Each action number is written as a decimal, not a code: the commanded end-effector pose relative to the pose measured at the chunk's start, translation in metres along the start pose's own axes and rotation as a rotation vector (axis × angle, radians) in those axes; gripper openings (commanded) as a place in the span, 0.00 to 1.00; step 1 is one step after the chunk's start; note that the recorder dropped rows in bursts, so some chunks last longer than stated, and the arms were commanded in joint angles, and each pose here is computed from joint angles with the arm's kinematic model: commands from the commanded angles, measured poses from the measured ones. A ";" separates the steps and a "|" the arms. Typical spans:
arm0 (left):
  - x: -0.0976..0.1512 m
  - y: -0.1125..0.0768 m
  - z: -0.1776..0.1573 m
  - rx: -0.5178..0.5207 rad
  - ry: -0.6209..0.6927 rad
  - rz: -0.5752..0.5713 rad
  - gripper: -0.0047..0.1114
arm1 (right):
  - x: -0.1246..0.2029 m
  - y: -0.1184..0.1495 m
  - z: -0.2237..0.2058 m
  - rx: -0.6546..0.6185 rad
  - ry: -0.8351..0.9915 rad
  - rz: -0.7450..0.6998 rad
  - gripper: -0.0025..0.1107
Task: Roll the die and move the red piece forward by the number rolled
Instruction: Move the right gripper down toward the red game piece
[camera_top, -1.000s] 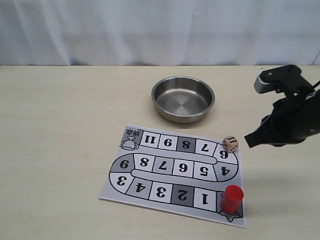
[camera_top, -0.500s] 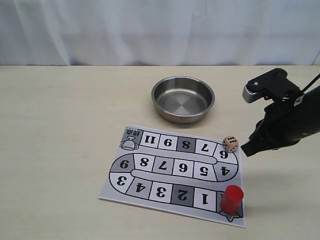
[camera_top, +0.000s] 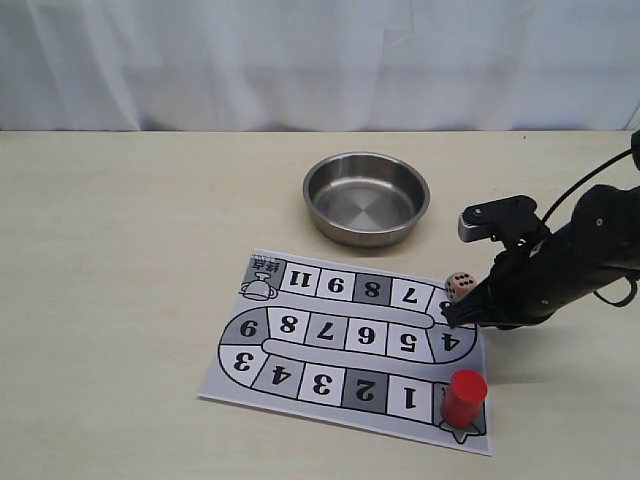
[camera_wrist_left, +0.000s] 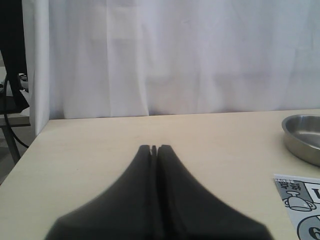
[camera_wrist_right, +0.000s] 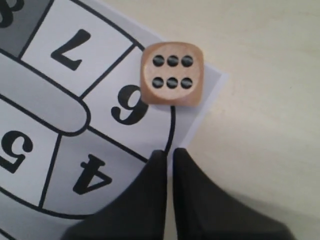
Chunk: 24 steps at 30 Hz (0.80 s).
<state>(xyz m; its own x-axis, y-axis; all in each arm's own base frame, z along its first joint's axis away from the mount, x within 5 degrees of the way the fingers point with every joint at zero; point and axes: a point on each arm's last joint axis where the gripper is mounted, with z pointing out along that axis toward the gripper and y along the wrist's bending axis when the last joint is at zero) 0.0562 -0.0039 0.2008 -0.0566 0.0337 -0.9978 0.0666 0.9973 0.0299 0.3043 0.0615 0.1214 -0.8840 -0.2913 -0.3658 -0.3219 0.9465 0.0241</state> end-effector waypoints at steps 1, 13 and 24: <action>0.001 0.000 0.000 0.002 -0.003 -0.011 0.04 | -0.001 -0.001 0.003 0.013 -0.025 0.051 0.06; 0.001 0.000 0.000 0.002 -0.003 -0.011 0.04 | 0.001 -0.001 0.005 0.008 -0.007 0.051 0.06; 0.001 0.000 0.000 0.002 -0.003 -0.011 0.04 | 0.000 0.007 -0.060 -0.029 -0.025 0.020 0.06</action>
<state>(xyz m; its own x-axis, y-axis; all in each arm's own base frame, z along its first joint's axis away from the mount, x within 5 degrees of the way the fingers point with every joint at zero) 0.0562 -0.0039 0.2008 -0.0566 0.0337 -0.9978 0.0666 0.9973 0.0299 0.2923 0.0612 0.1613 -0.8777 -0.2678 -0.3975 -0.3108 0.9493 0.0466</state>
